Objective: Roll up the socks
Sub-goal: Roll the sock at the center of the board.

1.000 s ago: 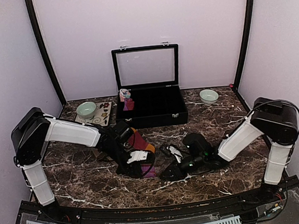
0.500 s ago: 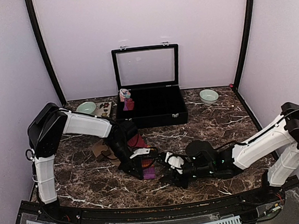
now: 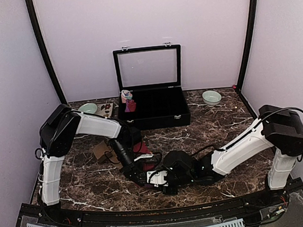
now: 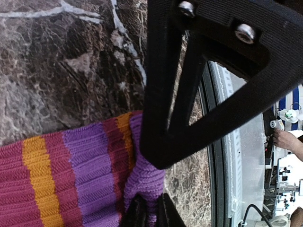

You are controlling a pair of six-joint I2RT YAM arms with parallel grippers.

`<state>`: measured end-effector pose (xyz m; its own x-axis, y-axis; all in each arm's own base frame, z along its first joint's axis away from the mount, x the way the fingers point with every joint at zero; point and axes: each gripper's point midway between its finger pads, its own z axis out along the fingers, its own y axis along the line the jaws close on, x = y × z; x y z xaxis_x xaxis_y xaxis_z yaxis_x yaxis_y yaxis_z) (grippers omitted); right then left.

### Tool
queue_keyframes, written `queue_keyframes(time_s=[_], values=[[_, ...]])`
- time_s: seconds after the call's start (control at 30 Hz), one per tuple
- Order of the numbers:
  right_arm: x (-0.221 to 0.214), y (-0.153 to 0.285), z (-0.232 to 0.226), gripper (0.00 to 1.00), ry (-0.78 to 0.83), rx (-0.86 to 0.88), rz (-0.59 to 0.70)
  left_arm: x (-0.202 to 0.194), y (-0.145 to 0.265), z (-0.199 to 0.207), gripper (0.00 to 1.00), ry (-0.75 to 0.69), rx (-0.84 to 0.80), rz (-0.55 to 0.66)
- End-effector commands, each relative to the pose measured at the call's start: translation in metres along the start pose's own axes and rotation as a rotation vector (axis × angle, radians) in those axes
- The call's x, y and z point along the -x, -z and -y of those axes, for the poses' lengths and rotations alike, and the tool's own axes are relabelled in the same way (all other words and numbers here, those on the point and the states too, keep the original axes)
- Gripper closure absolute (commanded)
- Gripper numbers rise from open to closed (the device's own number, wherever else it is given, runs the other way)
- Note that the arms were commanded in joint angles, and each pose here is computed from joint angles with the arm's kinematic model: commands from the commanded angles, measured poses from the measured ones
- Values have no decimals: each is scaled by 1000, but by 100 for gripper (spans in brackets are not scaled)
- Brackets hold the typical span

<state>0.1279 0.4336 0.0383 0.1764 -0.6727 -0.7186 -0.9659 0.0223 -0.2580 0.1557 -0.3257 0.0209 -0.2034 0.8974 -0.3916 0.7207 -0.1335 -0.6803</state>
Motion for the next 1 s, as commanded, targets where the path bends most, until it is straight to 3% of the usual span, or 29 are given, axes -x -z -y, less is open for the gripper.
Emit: queue_keyframes(time_s=[0.0, 0.57, 0.77, 0.97], values=[[11, -5, 6, 71, 50, -11, 35, -44, -15, -12, 86, 77, -1, -163], [-5, -18, 7, 80, -51, -23, 49, -45, -12, -35, 83, 88, 111, -167], [1, -7, 7, 69, -76, -68, 89, -44, -9, -35, 82, 75, 146, -155], [18, -6, 8, 66, -27, -93, 108, -46, -12, -38, 83, 77, 148, -156]])
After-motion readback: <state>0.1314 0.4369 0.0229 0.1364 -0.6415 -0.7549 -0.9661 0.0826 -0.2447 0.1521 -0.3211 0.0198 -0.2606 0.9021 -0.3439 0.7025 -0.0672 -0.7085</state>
